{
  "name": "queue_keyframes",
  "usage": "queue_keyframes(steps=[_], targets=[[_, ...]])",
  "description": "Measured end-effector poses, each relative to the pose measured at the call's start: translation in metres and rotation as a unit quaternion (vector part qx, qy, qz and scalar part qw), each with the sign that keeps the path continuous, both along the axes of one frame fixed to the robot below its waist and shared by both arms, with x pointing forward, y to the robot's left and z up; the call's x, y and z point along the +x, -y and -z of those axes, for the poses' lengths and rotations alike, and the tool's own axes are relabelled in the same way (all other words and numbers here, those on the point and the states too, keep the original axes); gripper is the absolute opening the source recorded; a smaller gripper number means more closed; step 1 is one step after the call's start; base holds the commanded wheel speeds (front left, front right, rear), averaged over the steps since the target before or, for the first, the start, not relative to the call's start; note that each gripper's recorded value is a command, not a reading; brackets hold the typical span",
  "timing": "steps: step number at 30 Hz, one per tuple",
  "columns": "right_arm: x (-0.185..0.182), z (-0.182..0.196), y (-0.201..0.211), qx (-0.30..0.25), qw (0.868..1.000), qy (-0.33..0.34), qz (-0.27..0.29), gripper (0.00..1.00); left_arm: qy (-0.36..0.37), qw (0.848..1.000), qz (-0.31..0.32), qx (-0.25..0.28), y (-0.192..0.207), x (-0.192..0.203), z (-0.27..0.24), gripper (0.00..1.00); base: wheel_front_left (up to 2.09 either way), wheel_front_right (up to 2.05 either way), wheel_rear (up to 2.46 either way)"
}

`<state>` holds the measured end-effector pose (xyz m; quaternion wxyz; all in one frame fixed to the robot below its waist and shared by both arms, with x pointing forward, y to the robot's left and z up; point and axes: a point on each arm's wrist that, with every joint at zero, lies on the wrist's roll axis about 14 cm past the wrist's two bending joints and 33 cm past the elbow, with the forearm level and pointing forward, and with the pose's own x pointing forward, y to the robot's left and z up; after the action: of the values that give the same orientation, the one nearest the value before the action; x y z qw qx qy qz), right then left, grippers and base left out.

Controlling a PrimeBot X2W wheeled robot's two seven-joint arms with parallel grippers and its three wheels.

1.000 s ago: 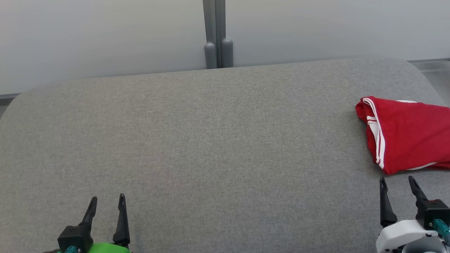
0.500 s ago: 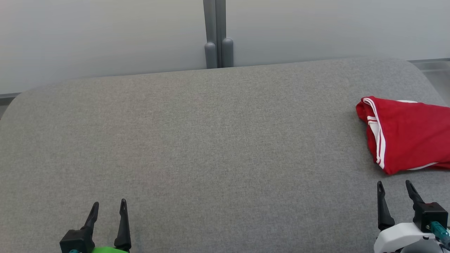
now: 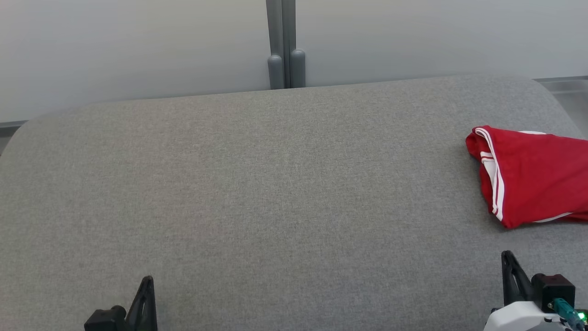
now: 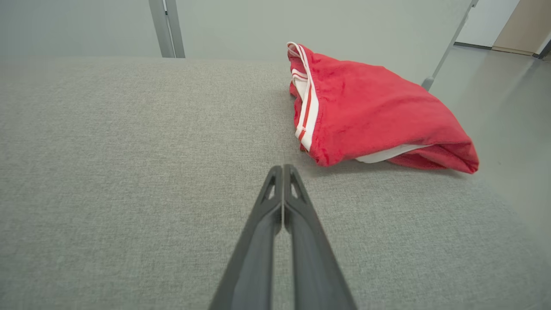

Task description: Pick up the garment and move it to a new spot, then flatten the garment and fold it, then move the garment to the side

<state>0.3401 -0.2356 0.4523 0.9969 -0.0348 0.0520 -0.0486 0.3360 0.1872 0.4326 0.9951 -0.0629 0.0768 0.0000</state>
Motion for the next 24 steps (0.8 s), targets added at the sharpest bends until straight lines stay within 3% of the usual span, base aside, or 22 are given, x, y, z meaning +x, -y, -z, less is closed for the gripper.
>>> queue_keyframes(steps=[11, 24], targets=[[-0.003, 0.012, 0.002, 0.101, 0.994, -0.015, 0.032, 0.0, -0.025, 0.996, -0.035, -0.082, -0.007, -0.003, 0.009, 0.0, 0.0, 0.0, 0.0], [0.005, 0.003, -0.001, 0.222, 0.974, 0.008, 0.051, 0.0, -0.018, 0.98, -0.066, -0.188, -0.011, 0.005, 0.0, 0.0, 0.0, 0.0, 0.0]])
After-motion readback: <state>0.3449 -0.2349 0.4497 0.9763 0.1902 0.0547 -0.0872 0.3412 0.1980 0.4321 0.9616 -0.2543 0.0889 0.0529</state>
